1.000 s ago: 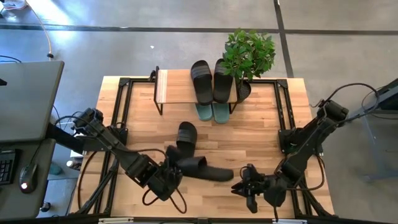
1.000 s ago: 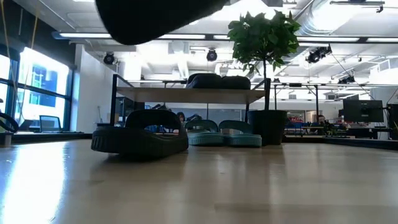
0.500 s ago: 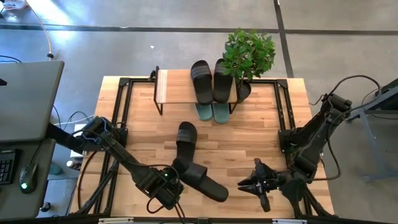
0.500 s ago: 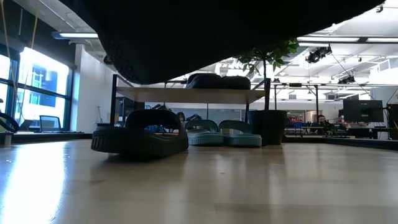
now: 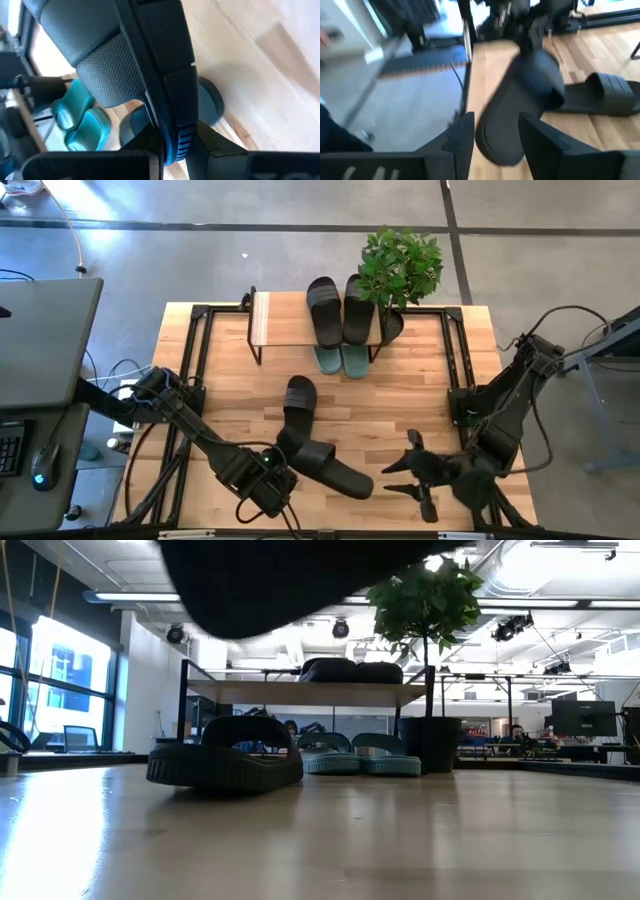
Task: Pick and place slides into the shelf
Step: Put the black slipper under the shelf
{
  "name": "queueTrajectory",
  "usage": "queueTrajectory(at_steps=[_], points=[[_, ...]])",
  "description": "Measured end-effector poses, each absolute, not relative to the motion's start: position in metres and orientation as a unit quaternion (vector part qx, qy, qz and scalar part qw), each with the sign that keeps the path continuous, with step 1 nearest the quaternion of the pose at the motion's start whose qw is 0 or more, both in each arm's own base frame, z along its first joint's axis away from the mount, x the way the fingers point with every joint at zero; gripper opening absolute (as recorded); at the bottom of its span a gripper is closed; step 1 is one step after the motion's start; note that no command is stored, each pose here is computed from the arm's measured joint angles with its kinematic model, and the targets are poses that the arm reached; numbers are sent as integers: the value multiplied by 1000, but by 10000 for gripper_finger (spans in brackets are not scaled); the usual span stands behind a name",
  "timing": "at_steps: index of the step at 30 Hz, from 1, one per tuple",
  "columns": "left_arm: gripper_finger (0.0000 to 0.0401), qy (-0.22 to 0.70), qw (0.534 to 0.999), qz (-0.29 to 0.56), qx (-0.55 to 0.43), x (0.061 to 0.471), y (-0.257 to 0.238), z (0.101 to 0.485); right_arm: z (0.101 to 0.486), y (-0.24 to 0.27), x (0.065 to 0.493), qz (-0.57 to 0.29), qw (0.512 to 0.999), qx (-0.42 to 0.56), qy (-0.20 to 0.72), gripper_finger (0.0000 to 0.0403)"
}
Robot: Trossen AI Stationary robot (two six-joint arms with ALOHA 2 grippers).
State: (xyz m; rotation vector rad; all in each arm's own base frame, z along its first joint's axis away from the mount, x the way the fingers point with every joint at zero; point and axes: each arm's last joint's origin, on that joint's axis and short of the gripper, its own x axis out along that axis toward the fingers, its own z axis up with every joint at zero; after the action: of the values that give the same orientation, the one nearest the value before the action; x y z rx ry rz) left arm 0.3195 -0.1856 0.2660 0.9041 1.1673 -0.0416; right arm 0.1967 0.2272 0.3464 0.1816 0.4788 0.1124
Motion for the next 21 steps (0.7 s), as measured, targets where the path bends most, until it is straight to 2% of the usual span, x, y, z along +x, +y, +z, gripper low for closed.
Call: queueTrajectory(at_steps=[6, 14, 21], points=[[32, 512, 776, 17, 368, 330, -176, 299, 337, 244, 210, 41, 950, -29, 308, 162], [32, 508, 778, 15, 370, 330, -177, 301, 337, 256, 217, -4, 904, -138, 405, 163], [32, 510, 780, 15, 361, 330, -177, 300, 321, 263, 229, -27, 892, -173, 416, 163]])
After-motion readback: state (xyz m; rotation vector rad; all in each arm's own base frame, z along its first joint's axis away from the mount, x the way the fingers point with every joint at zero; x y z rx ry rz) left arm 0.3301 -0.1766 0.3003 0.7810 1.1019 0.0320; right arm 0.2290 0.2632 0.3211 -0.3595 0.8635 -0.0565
